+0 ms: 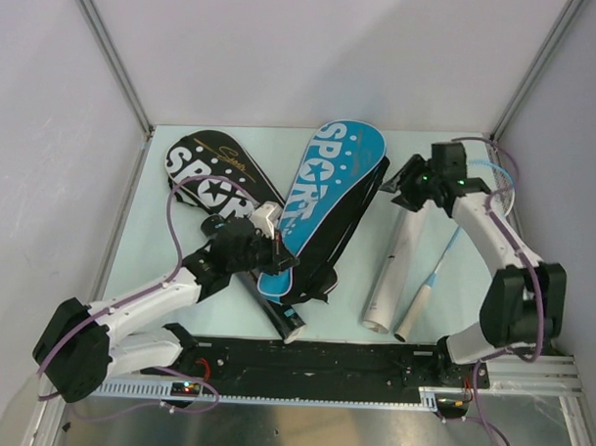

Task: Pack up the badminton gear
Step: Place the racket in the racket bag, then pick up the racket from the center of the board.

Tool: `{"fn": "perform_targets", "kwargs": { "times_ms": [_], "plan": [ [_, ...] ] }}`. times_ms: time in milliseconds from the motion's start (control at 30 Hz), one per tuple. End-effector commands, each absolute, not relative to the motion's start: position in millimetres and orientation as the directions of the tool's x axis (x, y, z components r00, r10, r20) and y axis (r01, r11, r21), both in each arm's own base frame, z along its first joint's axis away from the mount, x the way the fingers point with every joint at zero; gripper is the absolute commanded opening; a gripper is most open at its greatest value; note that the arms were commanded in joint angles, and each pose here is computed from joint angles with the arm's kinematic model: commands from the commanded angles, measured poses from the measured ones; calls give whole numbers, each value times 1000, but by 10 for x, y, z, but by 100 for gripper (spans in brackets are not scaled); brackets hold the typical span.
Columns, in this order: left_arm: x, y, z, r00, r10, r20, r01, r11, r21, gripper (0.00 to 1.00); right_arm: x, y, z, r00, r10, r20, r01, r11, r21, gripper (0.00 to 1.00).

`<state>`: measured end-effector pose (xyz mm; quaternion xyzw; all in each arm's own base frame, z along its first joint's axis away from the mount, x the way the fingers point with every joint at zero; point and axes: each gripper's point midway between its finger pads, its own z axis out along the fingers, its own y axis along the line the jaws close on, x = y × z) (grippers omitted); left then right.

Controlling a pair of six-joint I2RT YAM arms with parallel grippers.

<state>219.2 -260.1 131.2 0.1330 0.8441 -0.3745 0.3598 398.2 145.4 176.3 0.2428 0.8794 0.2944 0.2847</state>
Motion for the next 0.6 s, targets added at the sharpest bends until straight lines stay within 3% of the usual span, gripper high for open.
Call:
{"fn": "perform_targets", "kwargs": {
  "times_ms": [0,133,300,567],
  "plan": [
    [2432,-2606,1772,-583,-112,-805,538,689,-486,0,3592,866,1750,-660,646,-384,394,733,554,54],
    [2401,-2599,1809,-584,-122,-803,539,681,-495,0,3340,150,1630,-542,711,-447,525,703,480,54],
    [2381,-2592,1843,-580,-130,-804,542,675,-500,0,3027,-521,1283,-452,780,-432,678,615,402,52],
    [2387,-2581,1872,-571,-134,-810,544,677,-496,0,3047,-689,810,-470,805,-361,679,591,436,51]
  ]
}}
